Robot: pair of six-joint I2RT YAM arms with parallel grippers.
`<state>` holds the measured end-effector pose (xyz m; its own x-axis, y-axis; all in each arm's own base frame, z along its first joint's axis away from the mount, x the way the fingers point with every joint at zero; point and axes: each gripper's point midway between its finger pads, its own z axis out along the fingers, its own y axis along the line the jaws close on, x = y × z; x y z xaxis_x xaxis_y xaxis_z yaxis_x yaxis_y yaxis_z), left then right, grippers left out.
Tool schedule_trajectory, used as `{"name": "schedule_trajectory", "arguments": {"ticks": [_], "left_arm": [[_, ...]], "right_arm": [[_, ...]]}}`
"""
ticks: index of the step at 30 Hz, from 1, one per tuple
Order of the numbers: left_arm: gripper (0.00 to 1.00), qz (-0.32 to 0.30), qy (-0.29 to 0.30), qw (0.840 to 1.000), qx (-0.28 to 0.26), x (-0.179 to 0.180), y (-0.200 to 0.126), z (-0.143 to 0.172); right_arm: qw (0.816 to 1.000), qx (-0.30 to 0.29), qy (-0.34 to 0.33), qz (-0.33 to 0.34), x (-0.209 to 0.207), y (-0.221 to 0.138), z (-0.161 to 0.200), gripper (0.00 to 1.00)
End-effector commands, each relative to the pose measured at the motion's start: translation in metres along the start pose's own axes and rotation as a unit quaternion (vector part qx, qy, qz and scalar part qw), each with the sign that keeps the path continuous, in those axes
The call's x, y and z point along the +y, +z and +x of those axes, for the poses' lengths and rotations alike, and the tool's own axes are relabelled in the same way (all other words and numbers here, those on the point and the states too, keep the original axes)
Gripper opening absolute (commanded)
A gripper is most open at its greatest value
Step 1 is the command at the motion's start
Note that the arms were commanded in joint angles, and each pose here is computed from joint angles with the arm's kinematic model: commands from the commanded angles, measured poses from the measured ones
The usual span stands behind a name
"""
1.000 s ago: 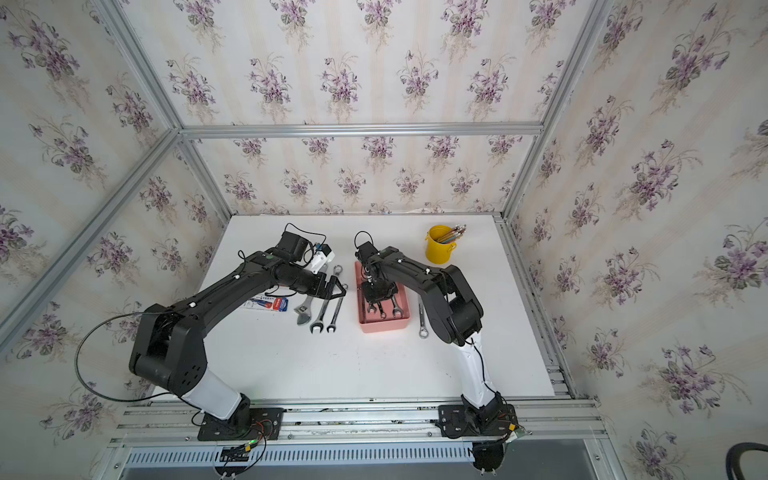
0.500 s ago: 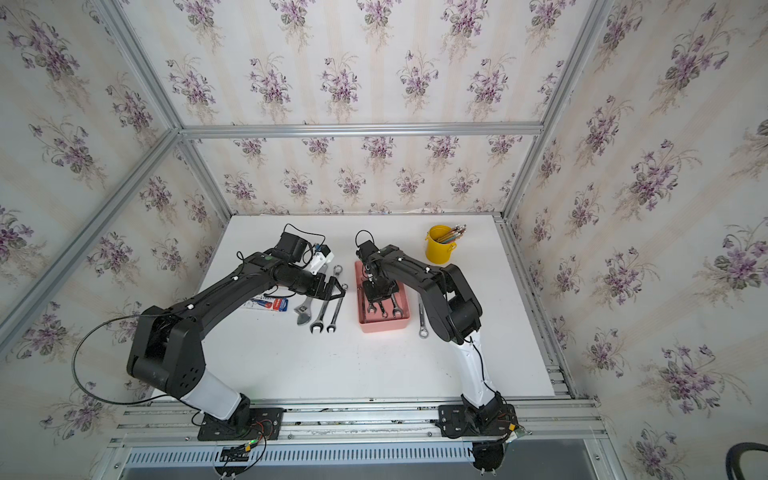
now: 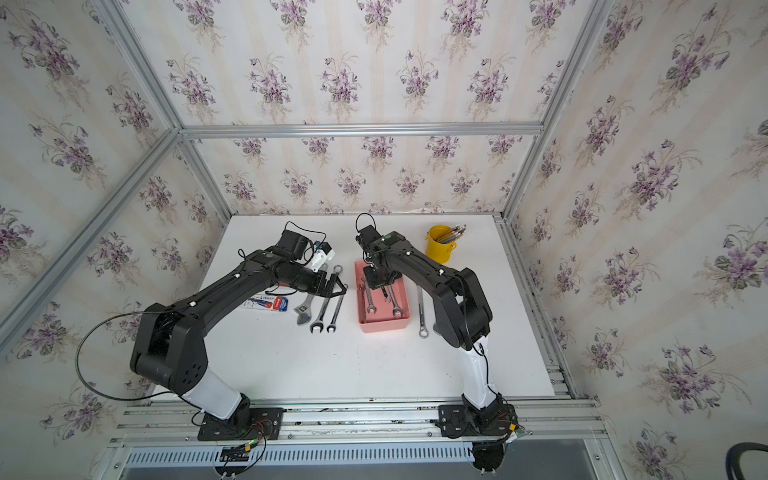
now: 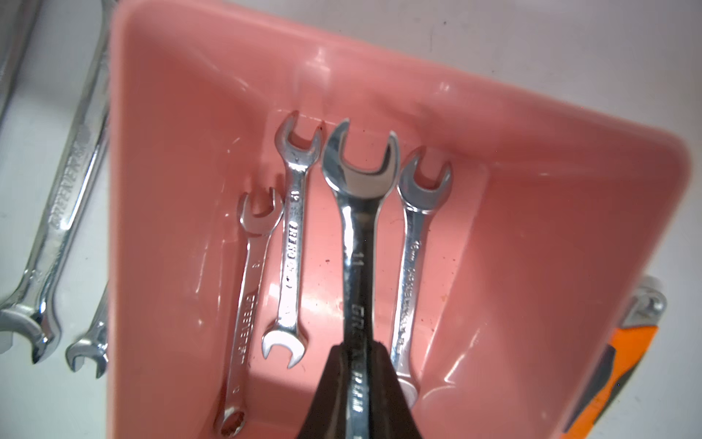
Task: Take out the wrench from the storage box
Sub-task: Place the wrench at the center of the board.
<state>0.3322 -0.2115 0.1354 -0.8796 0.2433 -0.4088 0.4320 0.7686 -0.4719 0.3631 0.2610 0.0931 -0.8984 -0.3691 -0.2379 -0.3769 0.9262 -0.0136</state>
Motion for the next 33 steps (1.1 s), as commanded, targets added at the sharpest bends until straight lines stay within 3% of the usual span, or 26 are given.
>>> {"name": "schedule_trajectory", "arguments": {"ticks": [1,9,13,18,25,33], "left_arm": [[0.99,0.004,-0.003,1.000,-0.001,-0.002,-0.001,-0.003],[0.99,0.028,-0.014,0.999,-0.014,-0.011,0.000,-0.014],[0.99,0.034,-0.017,0.999,-0.017,-0.014,0.001,-0.019],[0.99,0.034,-0.015,0.999,-0.017,-0.017,0.001,-0.025],[0.99,0.031,-0.013,0.999,-0.015,-0.023,0.002,-0.028],[0.99,0.018,-0.014,1.000,-0.011,-0.025,0.002,-0.025]], "right_arm": [[1.000,-0.004,0.008,0.023,-0.015,-0.019,0.004,0.00],[0.998,-0.009,0.034,0.053,-0.067,-0.047,0.027,0.00],[0.994,-0.008,0.077,0.072,-0.119,-0.049,0.049,0.00],[0.991,-0.001,0.111,0.077,-0.162,-0.032,0.086,0.00],[0.989,0.025,0.133,0.063,-0.185,0.013,0.125,0.00],[0.988,0.034,0.142,0.052,-0.203,0.044,0.134,0.00]]}}
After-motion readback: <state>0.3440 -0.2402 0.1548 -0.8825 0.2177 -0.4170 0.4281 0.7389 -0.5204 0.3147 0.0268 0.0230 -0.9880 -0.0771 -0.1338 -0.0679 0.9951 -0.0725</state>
